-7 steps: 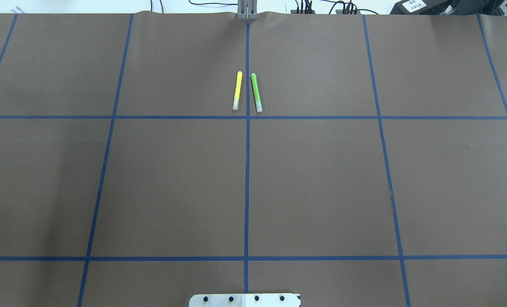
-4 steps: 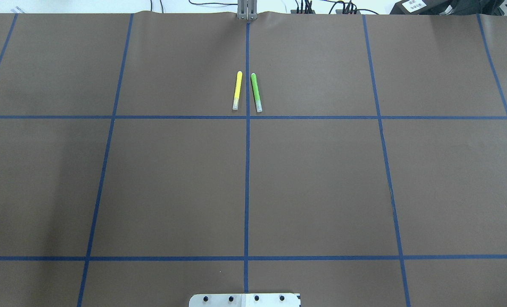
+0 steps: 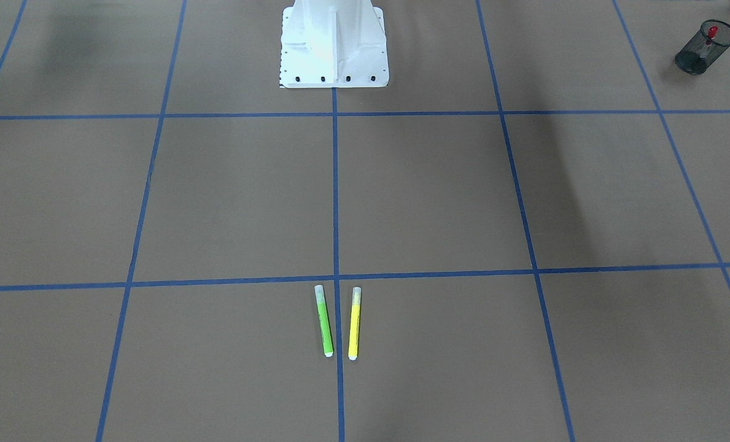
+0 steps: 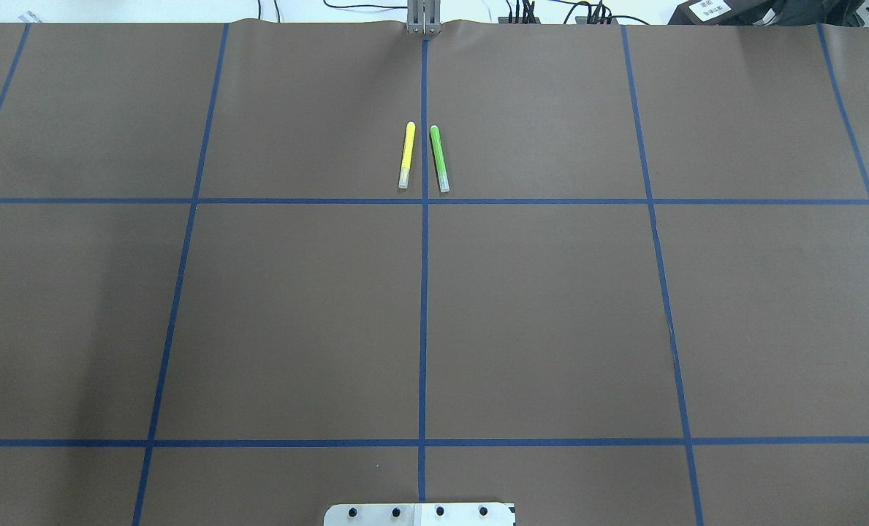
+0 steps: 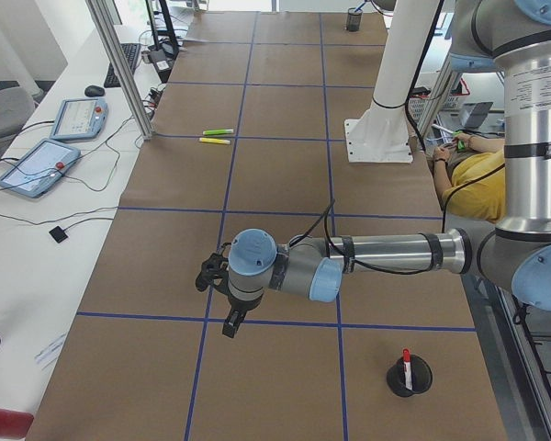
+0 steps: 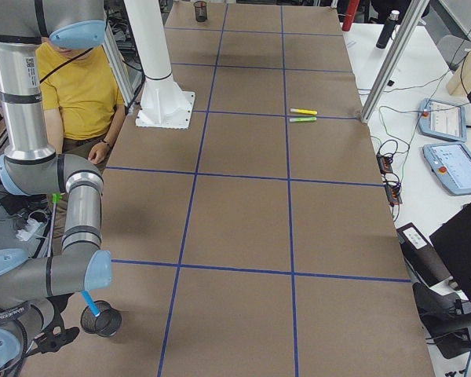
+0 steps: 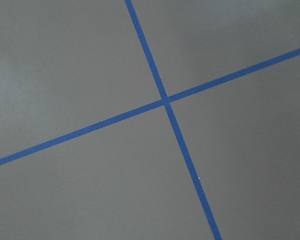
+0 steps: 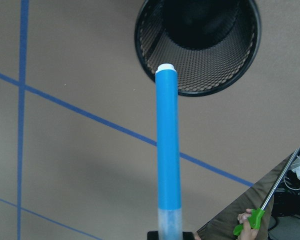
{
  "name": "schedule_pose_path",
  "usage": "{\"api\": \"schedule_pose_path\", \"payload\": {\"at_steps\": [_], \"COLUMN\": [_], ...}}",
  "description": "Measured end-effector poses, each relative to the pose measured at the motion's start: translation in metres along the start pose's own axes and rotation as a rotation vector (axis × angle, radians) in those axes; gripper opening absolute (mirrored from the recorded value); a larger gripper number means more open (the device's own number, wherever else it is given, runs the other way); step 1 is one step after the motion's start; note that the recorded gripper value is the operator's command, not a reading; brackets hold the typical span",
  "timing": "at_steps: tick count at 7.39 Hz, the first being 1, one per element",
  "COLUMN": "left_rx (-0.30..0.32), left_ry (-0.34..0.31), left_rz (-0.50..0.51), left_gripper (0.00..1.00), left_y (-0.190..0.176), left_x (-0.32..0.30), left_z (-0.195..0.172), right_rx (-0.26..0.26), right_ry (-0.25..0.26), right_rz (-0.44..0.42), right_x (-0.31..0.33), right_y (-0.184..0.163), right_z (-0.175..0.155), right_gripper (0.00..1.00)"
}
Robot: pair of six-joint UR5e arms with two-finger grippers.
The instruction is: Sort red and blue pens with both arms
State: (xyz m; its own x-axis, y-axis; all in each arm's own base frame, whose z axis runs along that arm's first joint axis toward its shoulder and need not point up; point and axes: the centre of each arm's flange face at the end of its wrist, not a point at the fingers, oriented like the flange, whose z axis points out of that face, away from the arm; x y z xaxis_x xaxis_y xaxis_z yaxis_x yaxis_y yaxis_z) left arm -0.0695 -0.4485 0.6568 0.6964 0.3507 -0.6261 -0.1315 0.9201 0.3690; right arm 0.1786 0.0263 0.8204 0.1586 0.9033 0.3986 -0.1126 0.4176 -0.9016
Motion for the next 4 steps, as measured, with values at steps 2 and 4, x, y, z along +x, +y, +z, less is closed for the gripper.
{"api": "schedule_pose_path", "payload": {"at_steps": [2, 4], "left_rx": [0.003, 0.004], "left_ry": [0.0, 0.001], "left_rz": [0.003, 0.003], "left_gripper": [1.0, 1.0], "left_y": [0.001, 0.002], "left_x": [0.0, 0.0], "left_z": [0.0, 0.0], "right_rx": [0.019, 0.031], "right_ry": [0.026, 0.014], "right_rz": [-0.004, 0.008], "right_x": [0.01, 0.024], "right_y": [0.002, 0.008], "right_z": [-0.012, -0.011], "right_gripper": [0.0, 0.0]}}
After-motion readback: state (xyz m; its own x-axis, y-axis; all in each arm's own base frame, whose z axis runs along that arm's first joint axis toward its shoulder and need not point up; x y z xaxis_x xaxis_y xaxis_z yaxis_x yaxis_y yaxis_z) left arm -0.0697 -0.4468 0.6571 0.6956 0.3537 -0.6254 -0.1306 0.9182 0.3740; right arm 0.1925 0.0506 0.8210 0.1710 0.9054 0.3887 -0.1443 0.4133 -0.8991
